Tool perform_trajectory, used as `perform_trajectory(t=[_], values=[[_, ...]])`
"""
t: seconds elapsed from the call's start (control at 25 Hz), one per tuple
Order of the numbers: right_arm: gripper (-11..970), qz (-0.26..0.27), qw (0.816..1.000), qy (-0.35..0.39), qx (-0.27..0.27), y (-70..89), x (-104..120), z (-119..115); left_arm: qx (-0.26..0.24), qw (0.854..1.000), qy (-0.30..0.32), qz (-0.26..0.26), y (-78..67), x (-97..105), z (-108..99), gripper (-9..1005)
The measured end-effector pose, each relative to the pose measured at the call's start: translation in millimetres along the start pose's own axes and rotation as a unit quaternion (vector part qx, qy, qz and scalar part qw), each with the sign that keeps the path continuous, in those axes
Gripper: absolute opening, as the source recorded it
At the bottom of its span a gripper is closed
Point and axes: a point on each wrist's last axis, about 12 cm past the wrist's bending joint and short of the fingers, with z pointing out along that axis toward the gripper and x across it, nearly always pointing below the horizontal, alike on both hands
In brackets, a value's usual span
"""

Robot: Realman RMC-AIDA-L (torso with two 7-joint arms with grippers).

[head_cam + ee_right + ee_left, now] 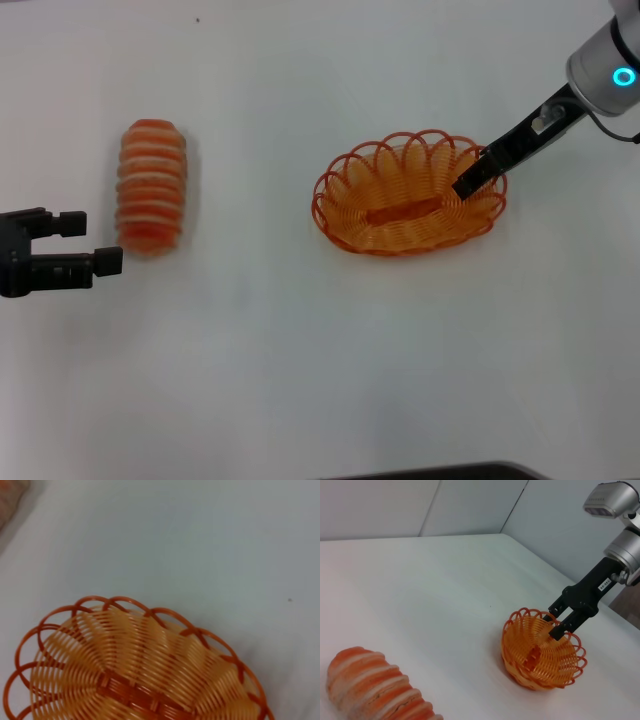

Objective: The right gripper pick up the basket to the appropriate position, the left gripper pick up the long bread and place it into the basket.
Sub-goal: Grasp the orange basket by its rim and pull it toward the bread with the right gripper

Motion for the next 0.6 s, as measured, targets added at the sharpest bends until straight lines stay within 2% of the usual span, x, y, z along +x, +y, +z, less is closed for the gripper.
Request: perform_trajectory(t=[0.44,0.6], values=[[447,-0.002,0.999,-0.014,-0.029,3.1,3.9,5.0,0.000,1.000,0.000,-0.002,-0.2,1.0,0.6,903],[291,0.000,0.999,-0.020,-0.035,2.8,4.6,5.0,0.001,1.000,0.000,-0.002,-0.3,1.0,0.1,903]])
